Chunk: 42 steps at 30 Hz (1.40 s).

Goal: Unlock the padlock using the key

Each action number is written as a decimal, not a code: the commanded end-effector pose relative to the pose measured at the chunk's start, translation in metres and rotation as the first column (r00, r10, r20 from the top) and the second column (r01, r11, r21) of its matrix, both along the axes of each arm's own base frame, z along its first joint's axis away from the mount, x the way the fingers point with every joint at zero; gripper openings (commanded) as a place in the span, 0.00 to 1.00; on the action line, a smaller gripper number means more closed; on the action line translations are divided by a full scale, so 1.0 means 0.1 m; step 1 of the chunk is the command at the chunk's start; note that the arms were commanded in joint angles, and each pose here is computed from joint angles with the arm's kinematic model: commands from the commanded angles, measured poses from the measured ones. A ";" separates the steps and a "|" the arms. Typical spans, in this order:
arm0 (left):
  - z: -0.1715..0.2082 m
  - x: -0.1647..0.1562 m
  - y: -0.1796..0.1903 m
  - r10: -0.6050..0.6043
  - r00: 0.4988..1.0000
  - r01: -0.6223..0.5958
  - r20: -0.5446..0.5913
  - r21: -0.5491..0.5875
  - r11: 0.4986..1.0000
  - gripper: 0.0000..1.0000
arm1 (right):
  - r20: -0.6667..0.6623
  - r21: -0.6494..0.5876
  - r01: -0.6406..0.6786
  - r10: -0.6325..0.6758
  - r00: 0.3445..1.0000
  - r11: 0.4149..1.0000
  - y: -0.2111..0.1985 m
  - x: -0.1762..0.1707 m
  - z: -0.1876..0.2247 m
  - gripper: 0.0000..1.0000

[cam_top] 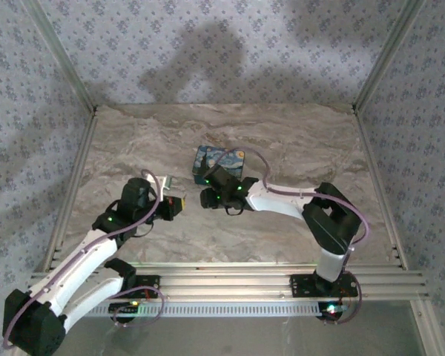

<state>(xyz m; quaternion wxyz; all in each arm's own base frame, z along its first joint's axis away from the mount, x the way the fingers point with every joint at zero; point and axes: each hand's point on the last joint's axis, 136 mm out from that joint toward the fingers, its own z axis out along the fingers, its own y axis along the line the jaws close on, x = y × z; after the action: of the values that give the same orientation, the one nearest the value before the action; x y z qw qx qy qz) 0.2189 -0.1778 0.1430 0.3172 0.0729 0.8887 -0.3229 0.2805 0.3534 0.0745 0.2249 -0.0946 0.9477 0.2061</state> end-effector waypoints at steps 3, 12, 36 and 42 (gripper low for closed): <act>-0.12 -0.07 0.04 0.052 0.998 -0.050 -0.043 0.043 0.998 0.00 | -0.020 -0.048 0.126 -0.127 0.992 0.991 -0.32 0.17 -0.19 0.45; -0.29 -0.13 0.00 0.056 0.995 -0.051 -0.078 0.059 0.997 0.00 | -0.019 -0.050 0.208 -0.209 0.978 0.977 -0.86 0.27 -0.20 0.45; -0.28 0.56 -0.05 0.037 0.989 -0.024 -0.147 0.090 0.996 0.00 | 0.057 0.019 0.211 -0.212 0.976 0.977 -0.75 0.53 0.36 0.44; -0.39 0.84 0.04 0.049 0.980 -0.033 -0.195 0.087 0.996 0.00 | 0.149 -0.021 0.217 -0.211 0.966 0.976 -0.49 0.54 0.28 0.44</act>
<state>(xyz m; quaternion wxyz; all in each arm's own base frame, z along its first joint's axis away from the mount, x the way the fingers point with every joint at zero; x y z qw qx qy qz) 0.2918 -0.1698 0.0955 0.2278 0.0160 0.9366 -0.2656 0.3371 0.2962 0.1107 0.2936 -0.0021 0.9367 0.1908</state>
